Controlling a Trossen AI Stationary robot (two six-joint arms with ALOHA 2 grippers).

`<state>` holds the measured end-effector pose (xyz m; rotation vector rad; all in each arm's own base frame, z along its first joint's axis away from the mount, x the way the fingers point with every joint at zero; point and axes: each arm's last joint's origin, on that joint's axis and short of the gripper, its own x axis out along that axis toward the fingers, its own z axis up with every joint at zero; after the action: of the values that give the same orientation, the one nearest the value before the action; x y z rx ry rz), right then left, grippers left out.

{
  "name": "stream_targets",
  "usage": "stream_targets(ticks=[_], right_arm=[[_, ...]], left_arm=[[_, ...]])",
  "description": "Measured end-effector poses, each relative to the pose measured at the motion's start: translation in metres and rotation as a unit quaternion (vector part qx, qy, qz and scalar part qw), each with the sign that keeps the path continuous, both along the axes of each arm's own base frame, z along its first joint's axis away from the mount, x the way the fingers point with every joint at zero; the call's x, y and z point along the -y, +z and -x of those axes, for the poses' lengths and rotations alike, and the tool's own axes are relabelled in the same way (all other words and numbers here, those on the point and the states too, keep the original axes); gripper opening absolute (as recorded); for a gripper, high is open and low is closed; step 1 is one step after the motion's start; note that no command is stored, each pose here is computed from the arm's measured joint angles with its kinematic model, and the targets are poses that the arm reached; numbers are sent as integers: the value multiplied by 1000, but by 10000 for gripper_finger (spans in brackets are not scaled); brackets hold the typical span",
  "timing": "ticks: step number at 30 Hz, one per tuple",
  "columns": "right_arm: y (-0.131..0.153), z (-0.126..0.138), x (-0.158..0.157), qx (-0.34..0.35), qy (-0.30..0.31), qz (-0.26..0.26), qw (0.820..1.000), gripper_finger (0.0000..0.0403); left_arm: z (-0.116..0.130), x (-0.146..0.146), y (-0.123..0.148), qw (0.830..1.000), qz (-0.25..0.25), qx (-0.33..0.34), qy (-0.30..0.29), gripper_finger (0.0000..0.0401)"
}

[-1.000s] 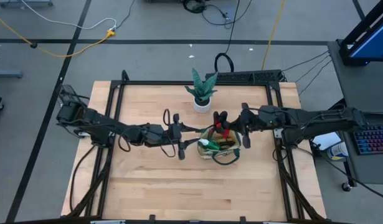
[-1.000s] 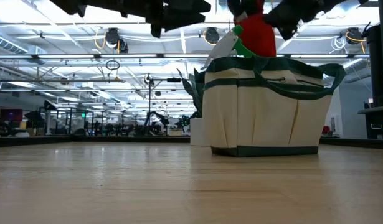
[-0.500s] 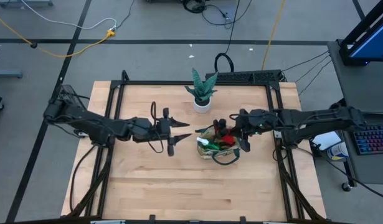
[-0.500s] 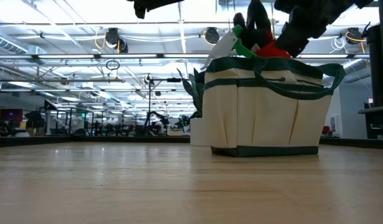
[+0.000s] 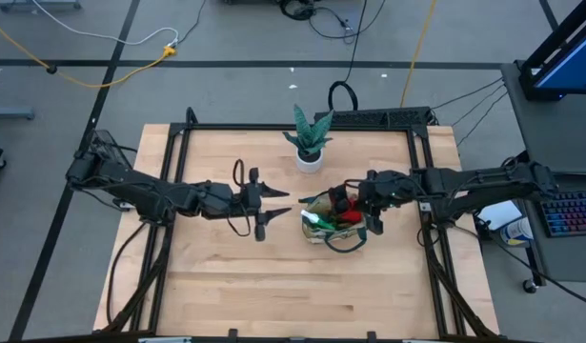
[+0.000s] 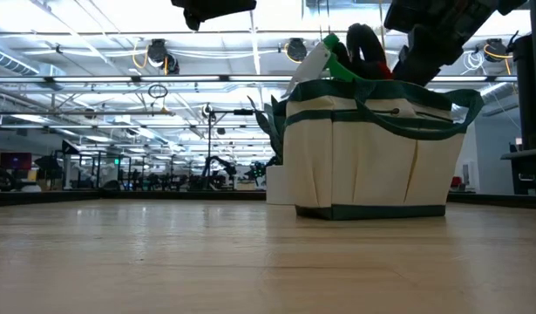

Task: Pick & Place Garden tools in Gardening bag
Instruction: Put the red gloves into the gardening bag

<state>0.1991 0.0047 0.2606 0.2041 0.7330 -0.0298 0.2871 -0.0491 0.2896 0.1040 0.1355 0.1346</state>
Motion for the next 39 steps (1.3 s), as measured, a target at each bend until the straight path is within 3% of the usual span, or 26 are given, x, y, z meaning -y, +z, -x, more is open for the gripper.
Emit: stream_targets(ticks=[26,39], right_arm=[[-37,-22,0,-112,-5,-3,994,4],[-46,-32,-2,-119,20,-12,993,16]], left_arm=[[0,0,-2,1000,-1,-9,0,182],[0,0,-2,1000,-1,-10,0,182]])
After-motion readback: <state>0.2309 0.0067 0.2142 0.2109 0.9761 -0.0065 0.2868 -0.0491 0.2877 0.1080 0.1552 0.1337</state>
